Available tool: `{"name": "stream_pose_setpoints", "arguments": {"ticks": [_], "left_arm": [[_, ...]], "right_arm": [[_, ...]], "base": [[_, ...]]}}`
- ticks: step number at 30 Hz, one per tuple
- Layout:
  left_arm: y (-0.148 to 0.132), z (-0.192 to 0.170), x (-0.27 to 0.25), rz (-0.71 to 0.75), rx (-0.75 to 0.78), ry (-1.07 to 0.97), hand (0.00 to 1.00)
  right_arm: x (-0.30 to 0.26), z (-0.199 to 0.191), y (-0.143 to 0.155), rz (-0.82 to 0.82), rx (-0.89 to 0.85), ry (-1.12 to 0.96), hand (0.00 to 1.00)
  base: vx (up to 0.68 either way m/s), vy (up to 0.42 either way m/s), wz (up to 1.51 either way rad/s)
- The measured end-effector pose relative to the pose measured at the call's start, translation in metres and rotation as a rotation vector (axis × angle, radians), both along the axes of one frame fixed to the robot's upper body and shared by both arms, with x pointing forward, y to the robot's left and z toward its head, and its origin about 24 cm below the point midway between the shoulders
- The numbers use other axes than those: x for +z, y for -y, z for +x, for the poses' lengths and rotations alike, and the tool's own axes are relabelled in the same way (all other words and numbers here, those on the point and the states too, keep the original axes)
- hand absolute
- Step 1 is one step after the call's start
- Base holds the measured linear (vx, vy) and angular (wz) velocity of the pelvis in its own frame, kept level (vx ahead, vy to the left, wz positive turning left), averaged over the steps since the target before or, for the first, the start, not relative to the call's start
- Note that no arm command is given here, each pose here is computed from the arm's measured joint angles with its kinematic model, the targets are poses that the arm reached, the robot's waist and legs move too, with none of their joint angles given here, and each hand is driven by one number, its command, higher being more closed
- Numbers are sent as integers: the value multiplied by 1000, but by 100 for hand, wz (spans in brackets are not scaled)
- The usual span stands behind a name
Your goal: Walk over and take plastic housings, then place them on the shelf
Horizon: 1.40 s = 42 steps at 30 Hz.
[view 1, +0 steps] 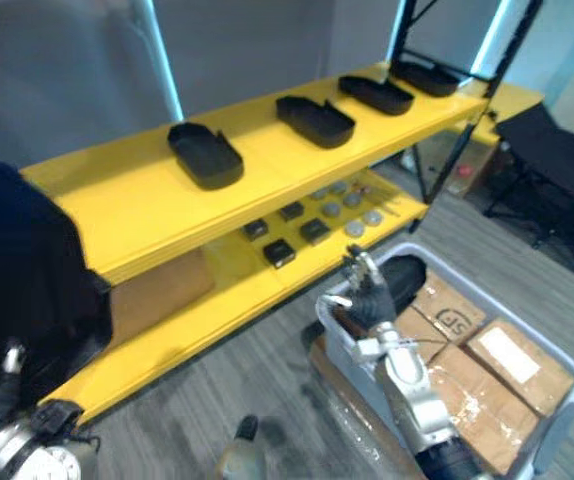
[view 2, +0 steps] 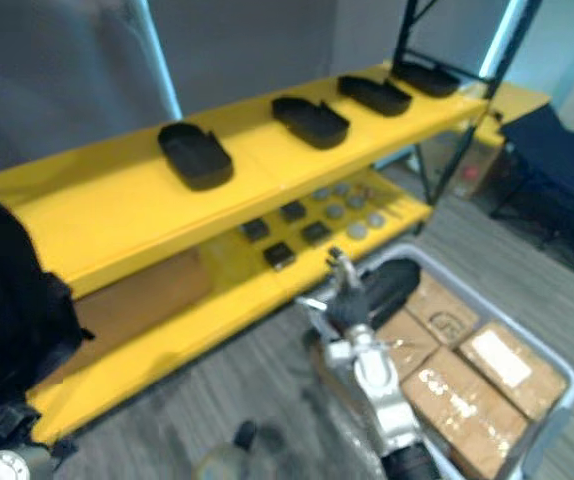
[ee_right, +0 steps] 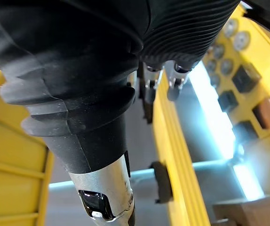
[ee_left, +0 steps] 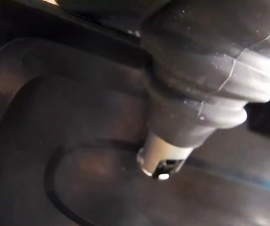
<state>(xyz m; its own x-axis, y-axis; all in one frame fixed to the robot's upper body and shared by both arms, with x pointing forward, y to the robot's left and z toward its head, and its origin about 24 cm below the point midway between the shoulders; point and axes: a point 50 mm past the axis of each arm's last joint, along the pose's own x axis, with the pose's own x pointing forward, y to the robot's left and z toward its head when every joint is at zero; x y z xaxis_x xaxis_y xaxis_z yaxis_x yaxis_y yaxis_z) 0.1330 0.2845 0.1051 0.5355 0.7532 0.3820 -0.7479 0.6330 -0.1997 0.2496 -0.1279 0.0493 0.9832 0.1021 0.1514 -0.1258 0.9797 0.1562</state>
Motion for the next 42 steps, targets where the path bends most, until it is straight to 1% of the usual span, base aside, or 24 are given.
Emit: {"name": "stream_pose_setpoints", "arguments": {"ticks": [3,8,12,15,19,23,26,29,31,34,36,38,40,42], "left_arm": [[10,22,11,33,-127,45,100],[9,20,3,-4,-126,-1,100],[19,18,-11,-87,-148,-25,100],[25,15,-18,-118,-161,-51,100],[22,10,-17,-101,-145,-47,100],[12,9,-10,-64,-119,-20,100],[14,16,-3,-49,-162,21,100],[14,17,3,-22,-170,35,100],[14,20,6,-10,-173,43,100],[18,34,18,31,-183,80,100],[25,49,24,25,-233,116,100],[36,68,24,6,-298,110,100],[43,74,17,-18,-328,76,100],[49,73,6,-53,-350,22,100]], "right_arm": [[0,-3,12,8,-51,21,0],[12,1,10,-2,11,111,0],[6,-4,12,-19,41,91,0],[-4,-13,16,-31,47,54,0],[1,-14,16,-29,54,105,0],[16,-5,10,-11,40,191,0],[19,-3,18,-29,-4,206,0],[25,0,25,-33,-30,236,0],[30,3,26,-37,-25,266,0],[39,7,34,-57,-14,312,0],[47,6,43,-77,-4,349,0],[60,3,46,-69,60,415,0],[65,1,42,-57,102,440,0],[68,2,28,-33,190,454,0]], "base": [[-7,-25,78],[-30,-61,-24],[-145,-59,-2],[-130,-2,28],[-35,45,27],[71,107,24],[155,179,39],[190,252,21],[258,197,19],[238,73,65],[267,19,100],[206,-82,127],[181,-166,124],[291,-347,134]]}}
